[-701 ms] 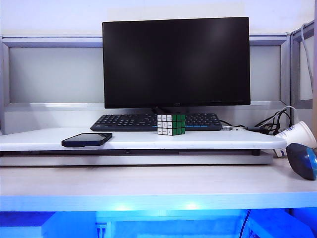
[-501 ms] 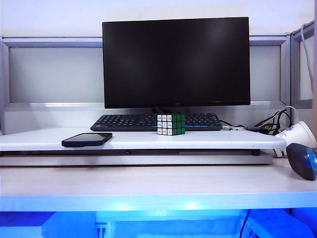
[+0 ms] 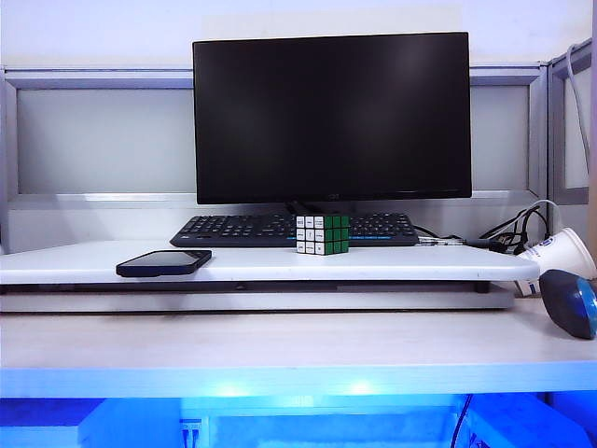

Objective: Put the phone on top of the Rubik's Cube.

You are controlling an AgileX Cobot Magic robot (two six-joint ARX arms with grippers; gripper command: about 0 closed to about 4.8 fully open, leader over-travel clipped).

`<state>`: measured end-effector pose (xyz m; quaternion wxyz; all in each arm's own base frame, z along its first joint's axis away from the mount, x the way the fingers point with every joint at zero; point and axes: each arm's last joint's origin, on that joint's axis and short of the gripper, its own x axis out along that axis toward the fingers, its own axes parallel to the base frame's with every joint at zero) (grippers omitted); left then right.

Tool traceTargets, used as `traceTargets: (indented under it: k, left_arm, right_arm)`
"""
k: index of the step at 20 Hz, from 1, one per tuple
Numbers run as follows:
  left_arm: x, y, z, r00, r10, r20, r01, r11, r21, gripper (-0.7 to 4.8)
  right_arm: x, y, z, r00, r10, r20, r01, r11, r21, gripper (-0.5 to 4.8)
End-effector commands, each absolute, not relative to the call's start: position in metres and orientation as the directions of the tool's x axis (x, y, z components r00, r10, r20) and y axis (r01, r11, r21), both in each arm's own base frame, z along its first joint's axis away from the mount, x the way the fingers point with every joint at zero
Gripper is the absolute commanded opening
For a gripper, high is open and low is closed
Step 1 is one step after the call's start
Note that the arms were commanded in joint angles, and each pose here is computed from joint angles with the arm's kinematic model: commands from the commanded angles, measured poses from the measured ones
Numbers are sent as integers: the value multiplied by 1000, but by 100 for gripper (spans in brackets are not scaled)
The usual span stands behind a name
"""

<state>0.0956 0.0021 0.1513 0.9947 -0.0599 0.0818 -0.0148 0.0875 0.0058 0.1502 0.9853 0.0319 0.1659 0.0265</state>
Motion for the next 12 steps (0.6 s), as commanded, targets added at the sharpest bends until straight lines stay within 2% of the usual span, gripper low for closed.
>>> traceTargets:
  k: [1, 4, 7, 12]
  left_arm:
    - [96, 2, 151, 985, -55, -166, 34, 991, -127, -5]
    - [96, 0, 151, 982, -104, -161, 82, 987, -135, -5]
    - [95, -1, 152, 977, -147, -156, 125, 982, -141, -5]
    - [95, -2, 152, 969, -198, -150, 176, 973, -149, -5]
  right_arm:
    - [90, 7, 156, 962, 85, -259, -39, 983, 177, -6]
    - [92, 9, 166, 976, 159, -147, -129, 972, 194, -6]
    - [92, 10, 176, 982, 182, -57, -165, 961, 223, -5]
    - [90, 14, 191, 951, 300, 69, -305, 890, 338, 0]
